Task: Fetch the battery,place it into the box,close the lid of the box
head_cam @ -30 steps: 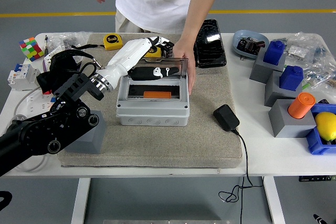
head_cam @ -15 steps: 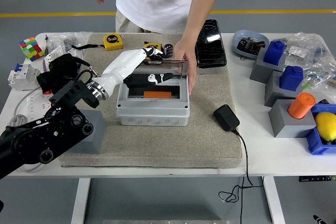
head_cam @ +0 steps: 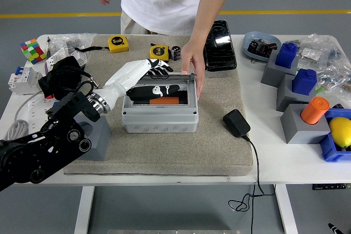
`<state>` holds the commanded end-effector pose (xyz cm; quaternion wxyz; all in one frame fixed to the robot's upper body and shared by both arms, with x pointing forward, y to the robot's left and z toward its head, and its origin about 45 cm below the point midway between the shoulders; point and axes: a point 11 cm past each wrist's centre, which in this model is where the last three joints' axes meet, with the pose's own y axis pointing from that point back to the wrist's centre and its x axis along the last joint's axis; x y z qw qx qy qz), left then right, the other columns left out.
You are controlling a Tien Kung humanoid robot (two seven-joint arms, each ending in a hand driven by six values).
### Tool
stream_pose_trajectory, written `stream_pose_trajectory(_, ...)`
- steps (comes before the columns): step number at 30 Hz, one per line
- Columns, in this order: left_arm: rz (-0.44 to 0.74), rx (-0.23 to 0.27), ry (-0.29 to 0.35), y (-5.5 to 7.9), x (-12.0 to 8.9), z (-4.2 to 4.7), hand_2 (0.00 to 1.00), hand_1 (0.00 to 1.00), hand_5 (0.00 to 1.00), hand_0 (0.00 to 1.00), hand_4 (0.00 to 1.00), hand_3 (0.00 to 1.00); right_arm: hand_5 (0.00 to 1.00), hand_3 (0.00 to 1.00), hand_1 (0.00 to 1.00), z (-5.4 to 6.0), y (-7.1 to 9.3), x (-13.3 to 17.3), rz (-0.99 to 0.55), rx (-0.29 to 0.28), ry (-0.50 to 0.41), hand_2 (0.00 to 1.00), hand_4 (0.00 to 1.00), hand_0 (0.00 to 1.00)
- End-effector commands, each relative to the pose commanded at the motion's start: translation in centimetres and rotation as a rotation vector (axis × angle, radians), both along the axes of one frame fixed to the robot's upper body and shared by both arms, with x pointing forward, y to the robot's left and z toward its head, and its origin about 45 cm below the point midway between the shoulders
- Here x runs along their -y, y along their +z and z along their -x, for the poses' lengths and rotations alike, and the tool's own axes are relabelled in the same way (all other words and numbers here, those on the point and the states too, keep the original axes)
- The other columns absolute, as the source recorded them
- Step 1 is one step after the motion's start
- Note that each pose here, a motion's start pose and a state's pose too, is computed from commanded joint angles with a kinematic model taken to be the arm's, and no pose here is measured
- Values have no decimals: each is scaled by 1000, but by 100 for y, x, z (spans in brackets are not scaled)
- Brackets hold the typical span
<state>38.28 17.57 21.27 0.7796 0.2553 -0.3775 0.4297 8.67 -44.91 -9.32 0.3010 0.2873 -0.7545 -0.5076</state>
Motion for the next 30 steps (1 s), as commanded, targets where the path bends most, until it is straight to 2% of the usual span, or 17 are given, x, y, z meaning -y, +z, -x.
stream_pose_trajectory(9, 0, -51, 7, -79, -17, 20, 613, 576, 932, 391, 998, 681, 442, 553, 668, -27, 2, -7, -1, 7, 2, 671, 964, 665)
stream_pose_trajectory(13, 14, -60, 5, -65, -9, 35, 613, 576, 932, 391, 998, 681, 442, 553, 668, -30, 5, -3, 0, 7, 1, 671, 964, 665)
stream_pose_trajectory(20, 83, -16, 3, 140, 5, 31, 612, 576, 931, 388, 998, 682, 445, 553, 668, -42, 12, 10, -1, 10, 2, 671, 964, 663)
stream_pose_trajectory(24, 161, 22, 21, 284, -46, 22, 617, 580, 928, 390, 998, 689, 445, 552, 668, -59, 18, 15, -1, 14, 4, 671, 964, 663)
stream_pose_trajectory(30, 372, 104, 106, 535, -308, -26, 634, 619, 919, 417, 998, 696, 446, 552, 668, -68, 26, 31, 1, 14, 6, 671, 965, 662)
